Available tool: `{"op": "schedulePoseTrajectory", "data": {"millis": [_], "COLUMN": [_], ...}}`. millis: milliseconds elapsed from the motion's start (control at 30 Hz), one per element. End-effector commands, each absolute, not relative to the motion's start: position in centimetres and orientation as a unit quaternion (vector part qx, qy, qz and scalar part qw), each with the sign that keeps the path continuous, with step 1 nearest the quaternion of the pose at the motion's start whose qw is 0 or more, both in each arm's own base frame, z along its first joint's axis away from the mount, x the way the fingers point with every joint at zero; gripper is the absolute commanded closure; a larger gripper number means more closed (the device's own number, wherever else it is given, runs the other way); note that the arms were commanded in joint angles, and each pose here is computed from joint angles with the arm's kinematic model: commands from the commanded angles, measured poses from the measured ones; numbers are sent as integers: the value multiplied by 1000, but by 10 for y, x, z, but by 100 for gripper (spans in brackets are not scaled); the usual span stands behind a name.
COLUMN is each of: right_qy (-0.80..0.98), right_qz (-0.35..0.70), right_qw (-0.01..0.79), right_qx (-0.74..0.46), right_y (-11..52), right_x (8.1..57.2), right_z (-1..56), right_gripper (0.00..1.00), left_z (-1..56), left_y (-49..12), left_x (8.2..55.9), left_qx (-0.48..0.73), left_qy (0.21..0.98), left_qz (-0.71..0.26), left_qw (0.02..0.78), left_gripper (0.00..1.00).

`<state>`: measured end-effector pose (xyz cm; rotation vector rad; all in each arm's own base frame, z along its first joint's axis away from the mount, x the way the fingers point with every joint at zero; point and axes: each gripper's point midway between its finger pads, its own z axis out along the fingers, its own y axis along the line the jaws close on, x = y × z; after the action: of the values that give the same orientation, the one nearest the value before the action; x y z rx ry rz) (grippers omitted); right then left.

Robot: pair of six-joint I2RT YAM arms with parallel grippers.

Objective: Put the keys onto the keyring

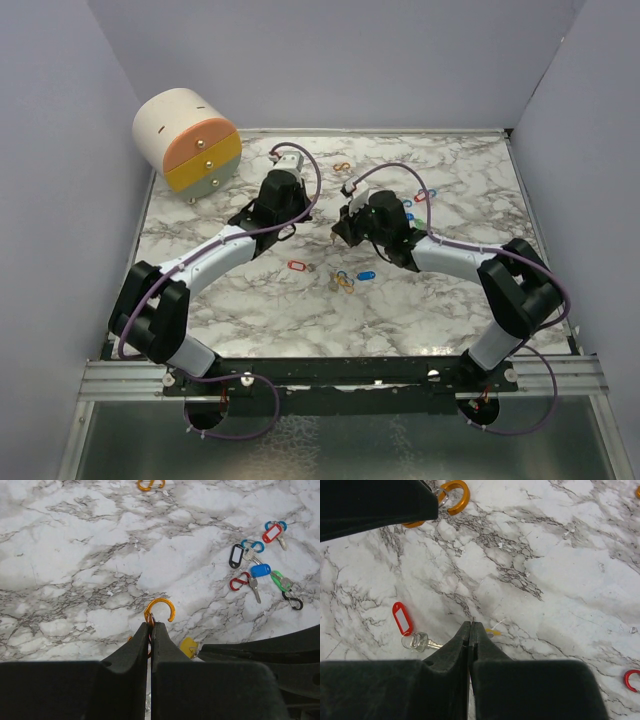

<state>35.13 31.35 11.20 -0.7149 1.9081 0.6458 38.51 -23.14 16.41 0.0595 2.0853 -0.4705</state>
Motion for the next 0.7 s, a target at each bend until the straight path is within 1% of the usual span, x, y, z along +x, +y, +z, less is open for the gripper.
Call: {"op": "schedulePoseTrajectory", "data": {"millis": [0, 400, 667], "right_qy": [771, 757, 748], "right_qz": [274, 274, 273], "right_qw": [492, 515, 530], "right_qx": [-296, -293, -293], "right_y": [320, 317, 315], "right_x": [347, 344, 343], "right_z": [114, 135, 146], "right_gripper": [99, 99, 99], "left_z": [157, 133, 126], "left_y": [-243, -254, -274], "left_x": [378, 360, 348], "left_qx": [39, 51, 77], "left_qy": [852, 862, 863], "left_qz": [-220, -241, -259], "left_qw": [474, 443, 426], "left_gripper": [100, 100, 100]}}
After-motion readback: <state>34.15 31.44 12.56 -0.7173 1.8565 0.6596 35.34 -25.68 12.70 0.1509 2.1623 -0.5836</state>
